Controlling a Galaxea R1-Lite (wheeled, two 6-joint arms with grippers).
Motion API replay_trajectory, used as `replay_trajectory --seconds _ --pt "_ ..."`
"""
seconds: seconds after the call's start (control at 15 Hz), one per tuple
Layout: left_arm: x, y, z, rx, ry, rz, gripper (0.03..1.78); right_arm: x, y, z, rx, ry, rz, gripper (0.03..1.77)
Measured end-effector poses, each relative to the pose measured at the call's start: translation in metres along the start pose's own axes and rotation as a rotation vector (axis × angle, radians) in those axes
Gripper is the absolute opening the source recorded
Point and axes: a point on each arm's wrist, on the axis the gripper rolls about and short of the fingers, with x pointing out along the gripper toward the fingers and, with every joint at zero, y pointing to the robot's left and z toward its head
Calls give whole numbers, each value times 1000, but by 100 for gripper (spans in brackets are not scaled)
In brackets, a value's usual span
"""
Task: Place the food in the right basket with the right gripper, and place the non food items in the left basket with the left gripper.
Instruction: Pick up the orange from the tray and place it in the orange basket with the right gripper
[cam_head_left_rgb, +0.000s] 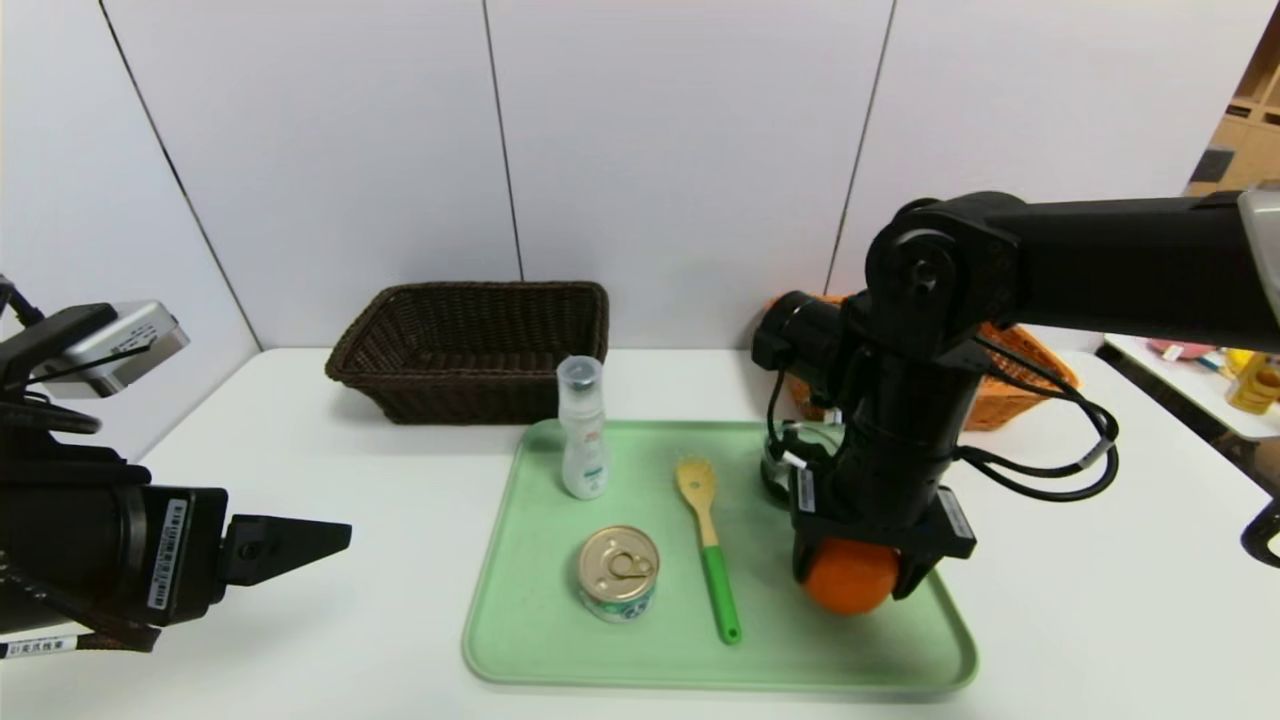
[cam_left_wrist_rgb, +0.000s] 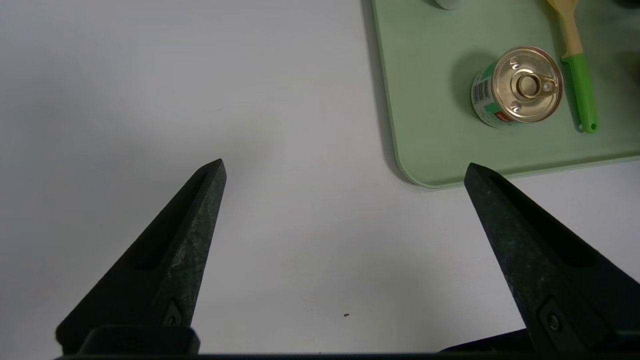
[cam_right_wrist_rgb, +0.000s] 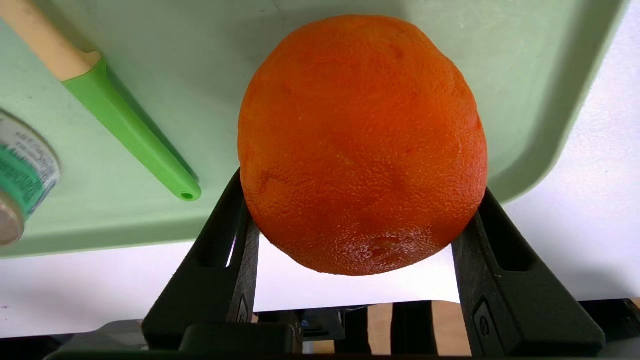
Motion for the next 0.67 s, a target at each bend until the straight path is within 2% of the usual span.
replay_trajectory --seconds 0.13,0.4,0.53,0.67 --pt "0 0 0 1 2 1 169 -11 -2 -7 -11 -16 22 106" --pt "0 0 0 2 2 -2 169 -30 -16 -25 -13 36 -5 105" --pt "-1 0 0 2 -3 -3 169 -48 -24 -35 -21 4 41 105" --pt "-2 0 0 2 -7 -5 169 -75 -33 -44 -28 -77 114 105"
